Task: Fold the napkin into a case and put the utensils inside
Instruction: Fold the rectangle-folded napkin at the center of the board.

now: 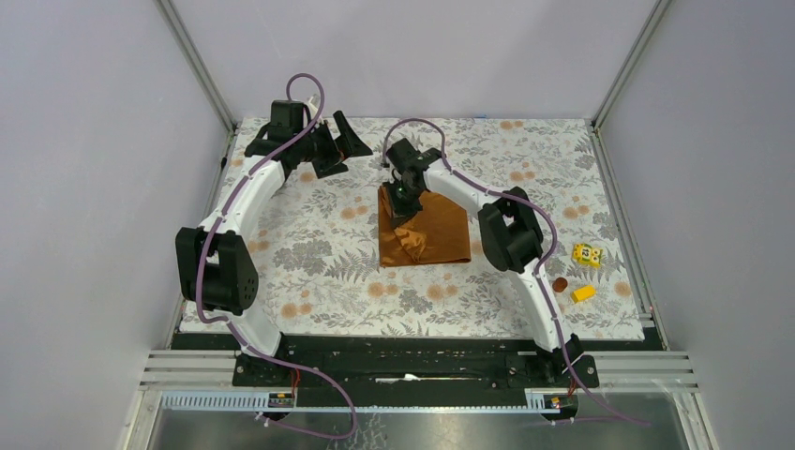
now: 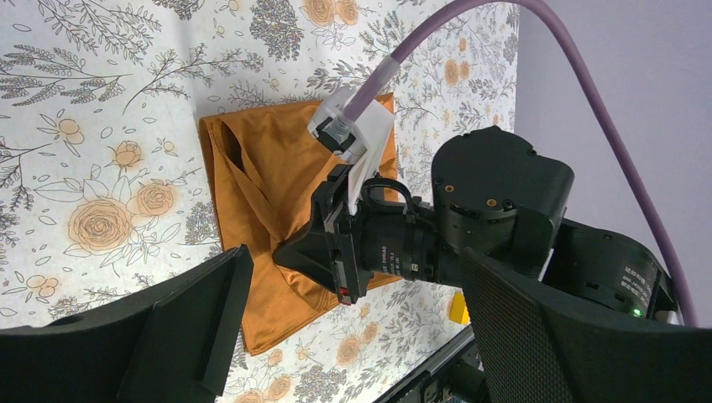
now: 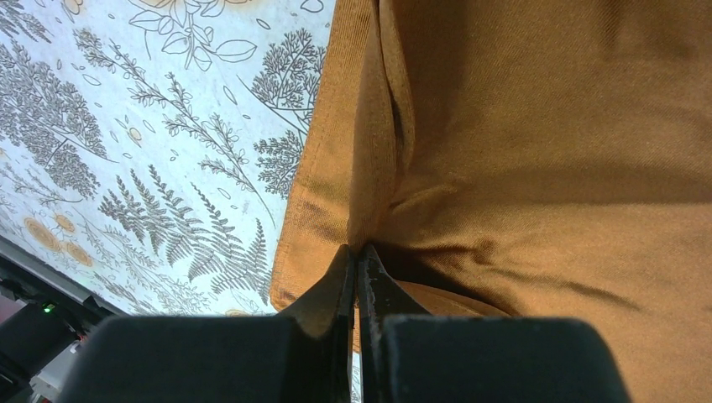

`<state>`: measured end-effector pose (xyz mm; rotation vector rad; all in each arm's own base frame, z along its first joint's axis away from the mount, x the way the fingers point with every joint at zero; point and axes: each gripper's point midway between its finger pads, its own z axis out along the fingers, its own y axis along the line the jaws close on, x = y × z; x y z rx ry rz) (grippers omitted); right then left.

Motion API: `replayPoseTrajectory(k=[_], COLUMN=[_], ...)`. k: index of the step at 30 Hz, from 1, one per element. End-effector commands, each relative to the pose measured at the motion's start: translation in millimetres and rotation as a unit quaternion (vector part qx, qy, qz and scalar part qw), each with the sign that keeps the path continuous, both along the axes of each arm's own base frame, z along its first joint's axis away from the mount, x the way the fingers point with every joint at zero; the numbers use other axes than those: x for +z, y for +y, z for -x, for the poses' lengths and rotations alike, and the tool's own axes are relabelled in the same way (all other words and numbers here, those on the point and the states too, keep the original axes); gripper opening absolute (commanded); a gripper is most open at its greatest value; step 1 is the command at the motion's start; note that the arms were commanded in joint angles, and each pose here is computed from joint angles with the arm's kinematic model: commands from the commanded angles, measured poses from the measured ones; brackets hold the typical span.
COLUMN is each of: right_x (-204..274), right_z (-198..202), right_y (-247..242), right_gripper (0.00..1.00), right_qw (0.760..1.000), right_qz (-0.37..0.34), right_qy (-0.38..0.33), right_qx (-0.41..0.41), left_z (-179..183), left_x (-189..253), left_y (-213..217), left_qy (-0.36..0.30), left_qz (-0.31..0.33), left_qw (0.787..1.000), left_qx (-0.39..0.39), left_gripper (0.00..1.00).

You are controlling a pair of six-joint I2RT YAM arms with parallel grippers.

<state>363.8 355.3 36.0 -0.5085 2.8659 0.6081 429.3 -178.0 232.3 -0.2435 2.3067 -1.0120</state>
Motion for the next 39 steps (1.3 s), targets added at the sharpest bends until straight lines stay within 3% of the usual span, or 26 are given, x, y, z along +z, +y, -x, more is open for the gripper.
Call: replayPoseTrajectory(k=[1, 16, 20, 26, 30, 33, 36, 39], right_x=[7.3, 2.5, 7.1, 65.1, 88.5, 88.0, 80.4, 65.5], right_z=[2.3, 2.3, 4.6, 11.8, 8.0, 18.6, 35.0, 49.5], right_y=[12.8, 15.6, 21.6, 33.6, -1.7, -27.8, -40.6, -43.7], right_gripper=[0.0, 0.01, 0.22, 0.58, 0.67, 0.7, 0.83, 0.84], right_qw=[1.0, 1.0, 0.999, 0.989, 0.969, 0.962, 0.957, 0.953], right_qz=[-0.013, -0.016, -0.034, -0.147, -0.241, -0.266, -0.284, -0.299], right_qy=[0.003, 0.012, 0.021, 0.029, 0.032, 0.031, 0.018, 0.027], right_qx=[0.005, 0.001, -0.001, -0.009, -0.048, -0.057, -0.056, -0.049], left_z=[0.7, 1.4, 1.6, -0.1, 7.2, 28.3, 57.2, 85.4], left_x=[27.6, 30.1, 29.5, 28.1, 26.9, 5.8, -27.4, -59.9], left_y=[0.3, 0.0, 0.2, 2.3, 0.7, 2.7, 11.7, 16.6], left_qy=[-0.04, -0.043, -0.043, -0.047, -0.055, -0.03, 0.008, 0.041], left_qz=[0.014, 0.015, 0.014, 0.004, -0.038, -0.047, -0.066, -0.077], left_qw=[0.999, 0.999, 0.999, 0.999, 0.998, 0.998, 0.998, 0.996], left_qx=[-0.003, -0.004, -0.004, 0.003, 0.013, 0.013, 0.013, 0.008], left_gripper=[0.99, 0.99, 0.99, 0.99, 0.99, 0.99, 0.99, 0.99])
